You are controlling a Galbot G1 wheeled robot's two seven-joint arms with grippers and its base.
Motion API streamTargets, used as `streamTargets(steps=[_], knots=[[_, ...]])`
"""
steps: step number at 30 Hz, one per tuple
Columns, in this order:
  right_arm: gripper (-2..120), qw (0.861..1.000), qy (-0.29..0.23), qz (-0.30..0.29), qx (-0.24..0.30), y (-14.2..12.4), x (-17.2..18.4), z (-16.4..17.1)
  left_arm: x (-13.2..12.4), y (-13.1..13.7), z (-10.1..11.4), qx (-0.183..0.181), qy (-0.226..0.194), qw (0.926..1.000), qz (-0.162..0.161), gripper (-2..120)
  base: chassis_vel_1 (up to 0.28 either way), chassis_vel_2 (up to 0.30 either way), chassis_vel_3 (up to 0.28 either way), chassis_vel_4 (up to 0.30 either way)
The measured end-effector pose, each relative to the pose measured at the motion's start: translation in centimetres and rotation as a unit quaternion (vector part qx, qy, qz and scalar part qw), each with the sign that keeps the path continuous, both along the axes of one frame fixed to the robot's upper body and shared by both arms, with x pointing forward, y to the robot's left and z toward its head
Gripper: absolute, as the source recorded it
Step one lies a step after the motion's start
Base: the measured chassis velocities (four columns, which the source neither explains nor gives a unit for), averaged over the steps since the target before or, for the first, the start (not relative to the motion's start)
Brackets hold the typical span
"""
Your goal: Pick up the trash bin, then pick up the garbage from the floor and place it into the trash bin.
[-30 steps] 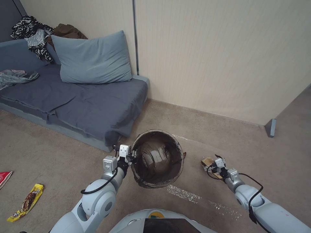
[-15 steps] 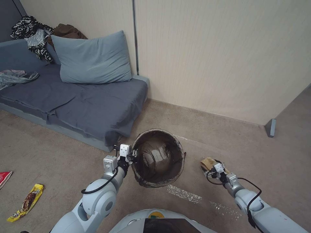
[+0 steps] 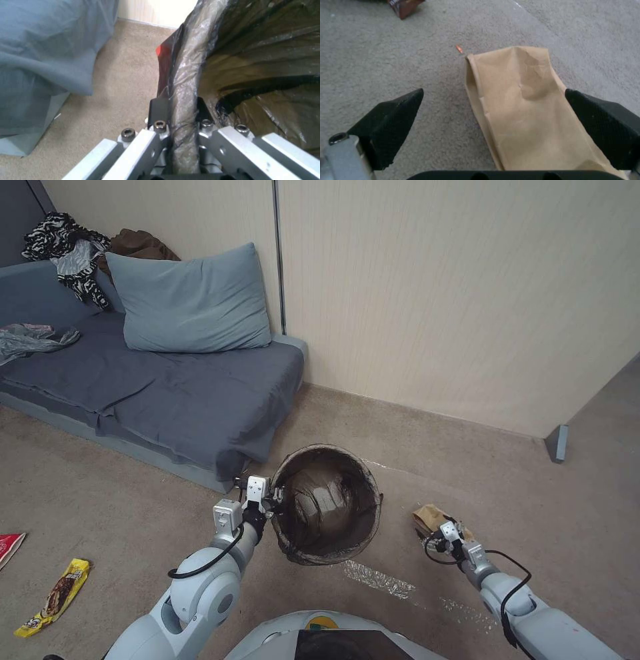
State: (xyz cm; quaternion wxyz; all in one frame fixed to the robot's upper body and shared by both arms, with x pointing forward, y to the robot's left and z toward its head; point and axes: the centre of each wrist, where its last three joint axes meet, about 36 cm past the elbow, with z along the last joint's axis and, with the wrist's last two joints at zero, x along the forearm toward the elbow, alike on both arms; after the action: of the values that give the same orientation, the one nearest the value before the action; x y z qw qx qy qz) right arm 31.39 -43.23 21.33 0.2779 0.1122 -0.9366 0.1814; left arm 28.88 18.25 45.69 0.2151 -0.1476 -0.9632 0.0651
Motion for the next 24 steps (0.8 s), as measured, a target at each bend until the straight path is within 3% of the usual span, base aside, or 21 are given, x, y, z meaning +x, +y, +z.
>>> streamTargets(steps=[24], knots=[[100,0.999,0.016,-0.019,-0.028,-0.7,0.9,-2.2,0.4,-0.1,0.1,-0.006,0.000,1.0000,-0.001,0,0.000,0.000,0.000,0.000]])
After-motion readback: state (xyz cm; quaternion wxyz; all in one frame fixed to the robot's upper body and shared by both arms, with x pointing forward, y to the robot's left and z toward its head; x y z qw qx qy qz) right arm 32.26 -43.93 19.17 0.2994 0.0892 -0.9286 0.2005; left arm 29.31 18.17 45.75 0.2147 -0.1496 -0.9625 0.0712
